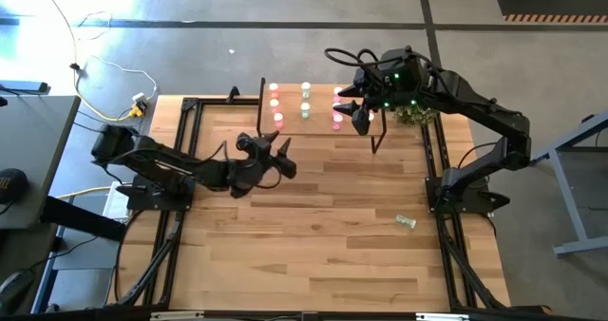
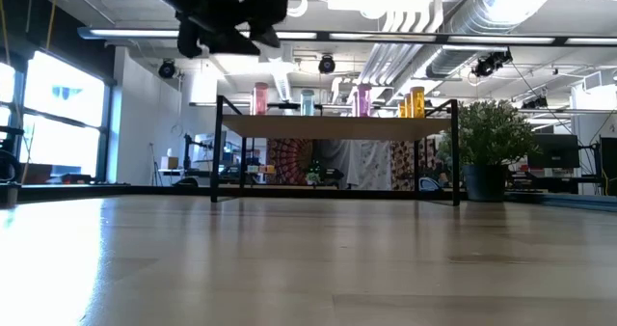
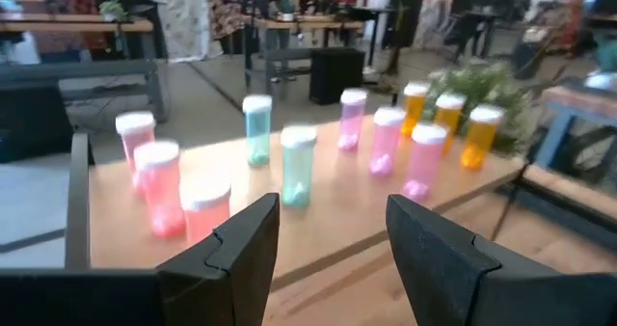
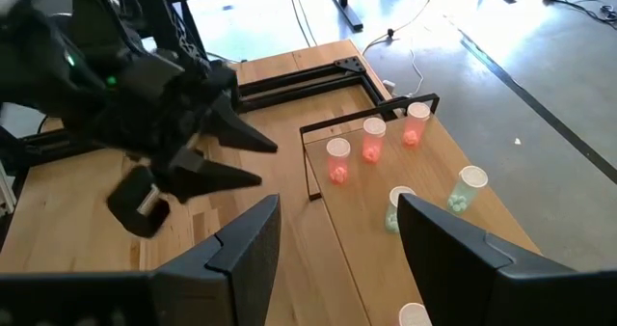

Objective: Pick and place medicine bottles onto shelf by color
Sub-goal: Put the pink pill bottle on the shelf aligned with the other pink pill bottles

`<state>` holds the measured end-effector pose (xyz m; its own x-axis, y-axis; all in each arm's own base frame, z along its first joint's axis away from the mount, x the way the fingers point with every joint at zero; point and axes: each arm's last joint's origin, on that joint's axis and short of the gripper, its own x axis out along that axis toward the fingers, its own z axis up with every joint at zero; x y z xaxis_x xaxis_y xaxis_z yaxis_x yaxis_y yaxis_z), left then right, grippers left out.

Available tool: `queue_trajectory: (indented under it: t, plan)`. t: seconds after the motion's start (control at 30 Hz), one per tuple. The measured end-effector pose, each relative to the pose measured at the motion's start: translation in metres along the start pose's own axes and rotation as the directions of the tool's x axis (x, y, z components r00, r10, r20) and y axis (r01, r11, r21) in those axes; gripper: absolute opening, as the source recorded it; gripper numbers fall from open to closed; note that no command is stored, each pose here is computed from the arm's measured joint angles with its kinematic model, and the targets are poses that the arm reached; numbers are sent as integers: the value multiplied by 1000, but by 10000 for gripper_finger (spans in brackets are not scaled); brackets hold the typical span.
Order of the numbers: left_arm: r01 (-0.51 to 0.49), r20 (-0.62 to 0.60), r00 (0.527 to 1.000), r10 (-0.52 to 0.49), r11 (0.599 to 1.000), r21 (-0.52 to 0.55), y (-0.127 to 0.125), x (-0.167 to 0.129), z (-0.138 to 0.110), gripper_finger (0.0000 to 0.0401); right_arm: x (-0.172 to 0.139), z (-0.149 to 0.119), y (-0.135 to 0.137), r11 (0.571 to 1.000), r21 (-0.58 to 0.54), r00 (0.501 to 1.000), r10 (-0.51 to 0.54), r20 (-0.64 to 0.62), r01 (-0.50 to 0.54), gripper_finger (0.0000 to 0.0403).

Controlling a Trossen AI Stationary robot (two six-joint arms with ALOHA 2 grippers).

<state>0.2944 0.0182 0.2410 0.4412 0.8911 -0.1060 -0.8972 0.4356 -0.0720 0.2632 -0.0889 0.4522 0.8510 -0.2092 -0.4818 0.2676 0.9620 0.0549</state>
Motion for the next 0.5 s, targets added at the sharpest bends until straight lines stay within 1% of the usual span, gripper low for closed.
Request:
queue_trajectory:
  t: [0.1, 0.13, 0.3, 0.5]
  plan:
    - [-33, -16, 999, 33, 999, 28, -3, 11, -15, 184, 0, 0, 0, 1000, -21, 1000, 0, 0, 0, 201]
    - [-34, -11, 999, 34, 999, 21, -5, 14, -18, 184, 0, 0, 0, 1000, -29, 1000, 0, 0, 0, 201]
    - [-28, 12, 1000, 27, 999, 39, -8, 28, -24, 184, 0, 0, 0, 999, -44, 1000, -4, 1, 4, 201]
    - [3, -10, 1000, -3, 1000, 21, -1, 47, -27, 184, 0, 0, -1, 1000, -18, 1000, -20, 1, 20, 201]
